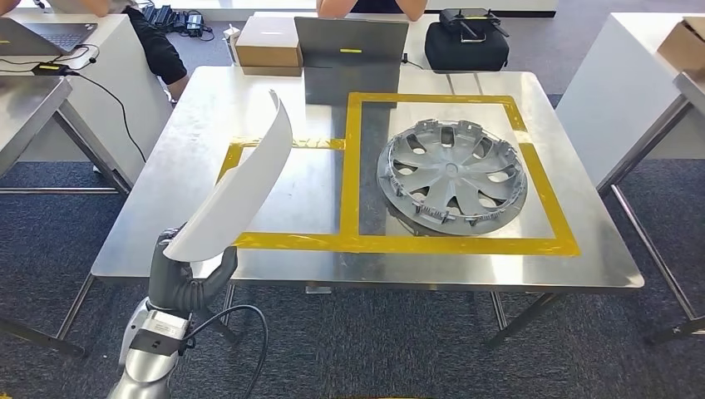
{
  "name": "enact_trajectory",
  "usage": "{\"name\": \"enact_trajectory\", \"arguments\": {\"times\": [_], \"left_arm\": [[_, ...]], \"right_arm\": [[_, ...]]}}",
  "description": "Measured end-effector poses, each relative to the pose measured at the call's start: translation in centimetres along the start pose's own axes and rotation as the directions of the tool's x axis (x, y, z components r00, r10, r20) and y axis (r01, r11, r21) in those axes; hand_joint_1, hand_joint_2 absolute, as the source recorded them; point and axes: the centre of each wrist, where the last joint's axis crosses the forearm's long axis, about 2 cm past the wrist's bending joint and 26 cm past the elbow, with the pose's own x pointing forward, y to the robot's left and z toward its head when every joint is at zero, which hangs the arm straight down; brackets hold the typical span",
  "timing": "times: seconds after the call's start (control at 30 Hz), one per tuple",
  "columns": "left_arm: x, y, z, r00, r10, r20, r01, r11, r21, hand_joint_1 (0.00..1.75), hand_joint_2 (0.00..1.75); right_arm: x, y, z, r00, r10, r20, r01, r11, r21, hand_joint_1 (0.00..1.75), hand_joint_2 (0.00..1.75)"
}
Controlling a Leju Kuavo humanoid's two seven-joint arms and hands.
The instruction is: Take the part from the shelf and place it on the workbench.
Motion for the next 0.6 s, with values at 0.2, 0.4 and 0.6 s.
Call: {"name": "enact_trajectory", "arguments": {"times": [0.2,0.4,0.6], "left_arm": [[-2.4,-1.2,-1.6,0.974,-0.225,0.007,0.225,0.974,-0.022,1.75,1.75],[-4.6,-2.4,-4.1,0.961,-0.276,-0.009,0.275,0.96,-0.054,1.75,1.75],[-6.2,-3.7,-7.5,0.931,-0.365,0.016,0.364,0.923,-0.125,1.75,1.75]], "right_arm": [[0.8,1.0,0.2,1.0,0.024,0.012,-0.025,0.999,0.034,0.0,1.75],[1.1,1.5,0.3,0.999,0.043,0.01,-0.044,0.998,0.048,0.0,1.75],[1.3,1.5,0.3,0.999,0.051,0.012,-0.052,0.997,0.056,0.0,1.75]]}}
